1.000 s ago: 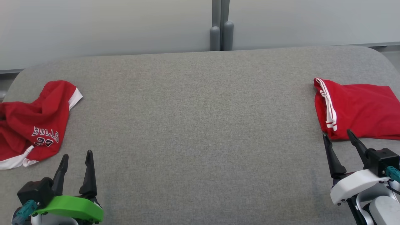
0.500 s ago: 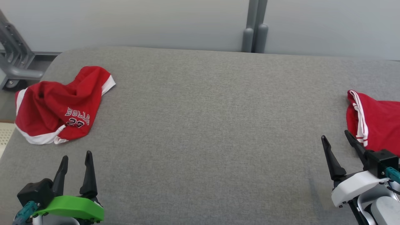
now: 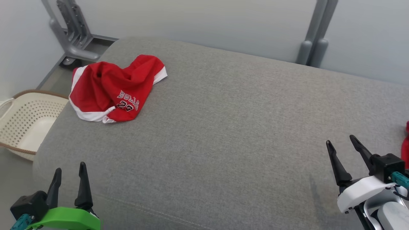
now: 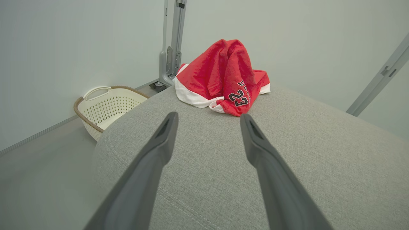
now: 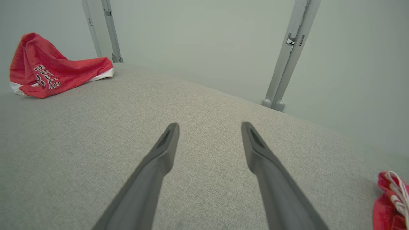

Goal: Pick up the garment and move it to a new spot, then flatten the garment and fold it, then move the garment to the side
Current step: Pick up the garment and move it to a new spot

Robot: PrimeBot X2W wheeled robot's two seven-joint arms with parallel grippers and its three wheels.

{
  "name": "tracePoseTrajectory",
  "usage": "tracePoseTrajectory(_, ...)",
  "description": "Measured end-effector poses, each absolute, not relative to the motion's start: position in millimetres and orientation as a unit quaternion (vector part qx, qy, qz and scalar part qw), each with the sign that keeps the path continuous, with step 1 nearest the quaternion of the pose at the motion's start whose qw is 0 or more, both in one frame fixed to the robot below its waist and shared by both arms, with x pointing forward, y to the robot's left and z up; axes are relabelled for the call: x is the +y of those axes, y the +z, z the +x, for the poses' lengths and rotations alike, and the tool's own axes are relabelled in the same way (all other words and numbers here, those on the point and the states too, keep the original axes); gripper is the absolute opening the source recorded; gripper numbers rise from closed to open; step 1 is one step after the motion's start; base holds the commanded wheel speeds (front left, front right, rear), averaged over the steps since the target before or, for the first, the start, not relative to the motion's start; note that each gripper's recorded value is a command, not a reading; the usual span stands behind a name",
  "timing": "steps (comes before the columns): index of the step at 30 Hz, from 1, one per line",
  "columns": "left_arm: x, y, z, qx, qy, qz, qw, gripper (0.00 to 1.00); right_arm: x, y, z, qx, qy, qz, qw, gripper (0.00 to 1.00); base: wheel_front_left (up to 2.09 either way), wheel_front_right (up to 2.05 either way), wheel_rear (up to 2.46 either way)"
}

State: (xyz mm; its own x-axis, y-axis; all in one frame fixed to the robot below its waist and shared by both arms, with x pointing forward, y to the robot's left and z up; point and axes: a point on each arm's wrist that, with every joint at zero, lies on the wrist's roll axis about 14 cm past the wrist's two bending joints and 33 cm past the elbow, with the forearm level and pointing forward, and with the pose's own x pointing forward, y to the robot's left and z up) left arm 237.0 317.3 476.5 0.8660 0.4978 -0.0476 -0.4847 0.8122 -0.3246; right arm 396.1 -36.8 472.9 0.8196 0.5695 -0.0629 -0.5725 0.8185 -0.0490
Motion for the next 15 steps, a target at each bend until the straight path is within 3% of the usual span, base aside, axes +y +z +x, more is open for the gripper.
tracePoseTrajectory(7,347,482,202,-0.033,0.315,-0.155,0.936,1.0,-1,469,391,0.027,0.351,-0.027,0.936,1.0,0.0,0.0,0.0)
tracePoseTrajectory(15,352,493,215,-0.046,0.304,-0.168,0.937,1.0,-2,458,404,0.035,0.353,-0.026,0.935,1.0,0.0,0.0,0.0)
